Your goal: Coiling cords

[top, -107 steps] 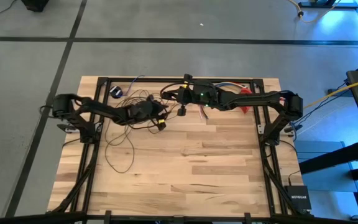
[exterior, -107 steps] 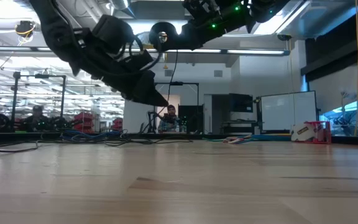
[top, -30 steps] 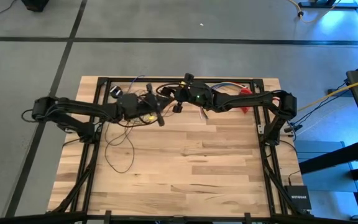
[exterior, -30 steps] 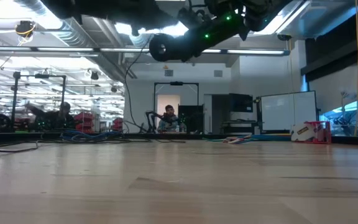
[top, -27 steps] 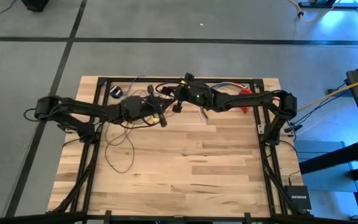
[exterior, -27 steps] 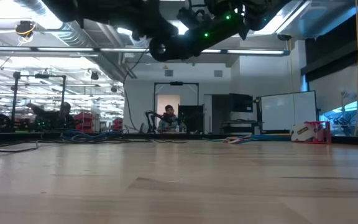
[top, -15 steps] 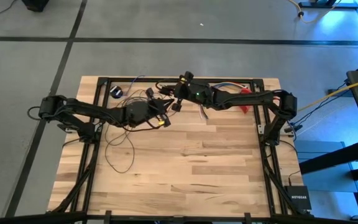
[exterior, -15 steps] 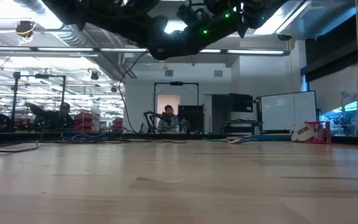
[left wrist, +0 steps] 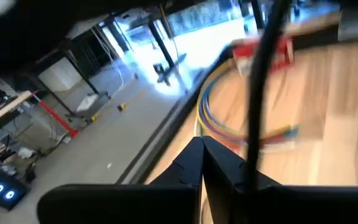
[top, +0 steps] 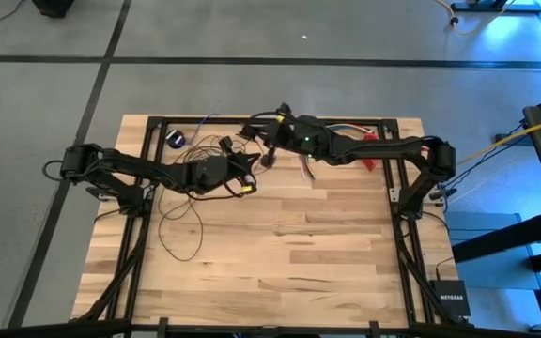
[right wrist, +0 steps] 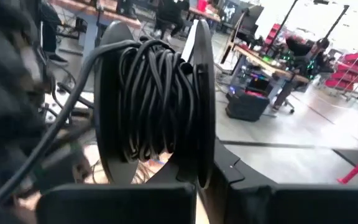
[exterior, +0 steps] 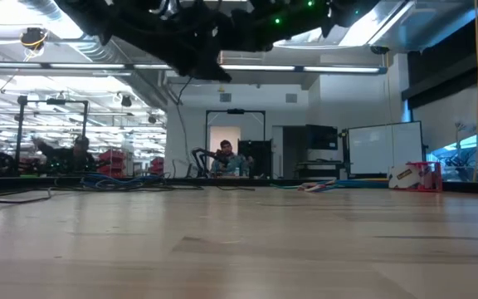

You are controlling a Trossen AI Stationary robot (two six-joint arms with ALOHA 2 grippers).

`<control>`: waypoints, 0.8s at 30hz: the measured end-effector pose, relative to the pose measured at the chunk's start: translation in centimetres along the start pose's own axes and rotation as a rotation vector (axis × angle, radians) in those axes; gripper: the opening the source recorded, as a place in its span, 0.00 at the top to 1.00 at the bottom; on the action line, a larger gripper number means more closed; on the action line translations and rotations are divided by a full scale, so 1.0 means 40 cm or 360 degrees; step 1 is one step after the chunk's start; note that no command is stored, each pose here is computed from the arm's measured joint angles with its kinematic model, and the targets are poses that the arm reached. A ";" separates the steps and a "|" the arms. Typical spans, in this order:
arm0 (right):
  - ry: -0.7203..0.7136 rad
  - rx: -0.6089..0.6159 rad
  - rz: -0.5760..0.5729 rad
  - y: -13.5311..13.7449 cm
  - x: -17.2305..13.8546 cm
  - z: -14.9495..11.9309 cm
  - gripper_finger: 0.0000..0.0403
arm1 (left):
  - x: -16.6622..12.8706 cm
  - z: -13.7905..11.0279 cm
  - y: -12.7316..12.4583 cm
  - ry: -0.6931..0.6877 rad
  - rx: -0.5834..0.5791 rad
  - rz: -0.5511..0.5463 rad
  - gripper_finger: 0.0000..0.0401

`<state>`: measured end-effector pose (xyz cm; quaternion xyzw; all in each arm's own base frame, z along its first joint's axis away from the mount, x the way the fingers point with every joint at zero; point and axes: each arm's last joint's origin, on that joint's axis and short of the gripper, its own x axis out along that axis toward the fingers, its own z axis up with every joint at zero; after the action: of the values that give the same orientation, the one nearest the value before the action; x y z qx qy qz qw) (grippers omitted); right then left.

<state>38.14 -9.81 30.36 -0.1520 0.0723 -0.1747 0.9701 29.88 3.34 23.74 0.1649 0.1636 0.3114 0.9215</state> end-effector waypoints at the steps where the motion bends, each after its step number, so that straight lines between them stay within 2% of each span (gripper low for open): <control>1: -0.0012 0.0002 -0.0003 -0.001 -0.001 0.003 0.98 | 0.001 -0.005 0.000 0.0025 0.0014 -0.0004 0.99; 4: -0.0019 0.0003 -0.0007 -0.002 -0.001 0.005 0.98 | 0.001 -0.013 0.000 0.0079 0.0024 -0.0011 0.99; 7: -0.0025 0.0002 -0.0010 -0.002 -0.001 0.005 0.98 | -0.002 -0.040 -0.006 0.0224 0.0076 -0.0047 0.99; 13: -0.0027 -0.0002 -0.0010 -0.002 -0.002 0.006 0.98 | -0.019 -0.130 -0.019 0.0430 0.0139 -0.0087 0.99; 17: -0.0018 -0.0009 -0.0006 -0.002 -0.002 0.004 0.98 | -0.035 -0.173 -0.019 0.0493 0.0175 -0.0098 0.99; 20: -0.0017 -0.0044 -0.0006 -0.002 -0.002 0.004 0.98 | -0.040 -0.183 -0.019 0.0523 0.0241 -0.0114 0.99; 24: -0.0018 -0.0049 -0.0006 -0.002 -0.002 0.004 0.98 | -0.043 -0.143 0.001 0.0463 0.0153 -0.0106 0.99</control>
<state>38.08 -9.79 30.55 -0.1679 0.0692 -0.1744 0.9678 26.24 3.45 19.00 0.1565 0.3154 0.2929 0.8889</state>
